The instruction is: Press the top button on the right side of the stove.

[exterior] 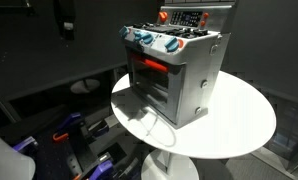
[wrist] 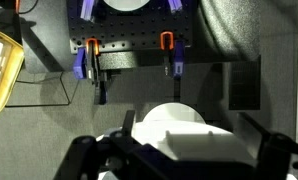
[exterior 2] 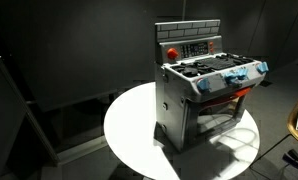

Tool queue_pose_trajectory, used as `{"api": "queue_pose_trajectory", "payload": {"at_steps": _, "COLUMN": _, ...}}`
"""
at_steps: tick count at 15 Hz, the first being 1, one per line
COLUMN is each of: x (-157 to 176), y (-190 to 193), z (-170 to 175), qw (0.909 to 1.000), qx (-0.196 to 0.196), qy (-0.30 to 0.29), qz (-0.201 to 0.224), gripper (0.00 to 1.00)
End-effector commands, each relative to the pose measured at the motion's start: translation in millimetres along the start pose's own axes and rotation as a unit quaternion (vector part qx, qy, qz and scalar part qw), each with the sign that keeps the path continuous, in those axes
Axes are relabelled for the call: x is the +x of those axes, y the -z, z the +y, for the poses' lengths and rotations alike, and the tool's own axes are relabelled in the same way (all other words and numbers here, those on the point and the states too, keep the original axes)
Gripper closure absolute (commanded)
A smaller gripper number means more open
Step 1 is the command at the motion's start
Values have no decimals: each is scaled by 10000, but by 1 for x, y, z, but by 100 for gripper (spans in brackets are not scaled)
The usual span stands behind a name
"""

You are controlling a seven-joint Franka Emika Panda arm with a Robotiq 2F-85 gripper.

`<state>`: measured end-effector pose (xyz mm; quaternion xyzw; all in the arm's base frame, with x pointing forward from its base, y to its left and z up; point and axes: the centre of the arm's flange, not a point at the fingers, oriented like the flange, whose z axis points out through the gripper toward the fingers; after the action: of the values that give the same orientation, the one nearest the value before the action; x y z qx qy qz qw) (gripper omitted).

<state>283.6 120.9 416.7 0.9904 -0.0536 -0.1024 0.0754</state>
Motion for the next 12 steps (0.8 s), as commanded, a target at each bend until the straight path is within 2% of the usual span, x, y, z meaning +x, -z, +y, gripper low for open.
{"api": "queue_pose_trajectory", "payload": {"at_steps": 1, "x": 14, "y": 22, "z": 4, "qw": 9988, "qx": 99, "qy": -270, "qz": 401, "gripper": 0}}
{"api": "queue_pose_trajectory", "payload": {"at_steps": 6, "x": 37, "y": 55, "z": 17, "qw": 9910, "qx": 301, "qy": -695, "qz": 1102, "gripper": 0}}
{"api": "queue_pose_trajectory", "payload": {"at_steps": 12, "x": 73, "y": 87, "z": 50, "qw": 9701, "qx": 421, "qy": -1386, "qz": 1948, "gripper": 0}}
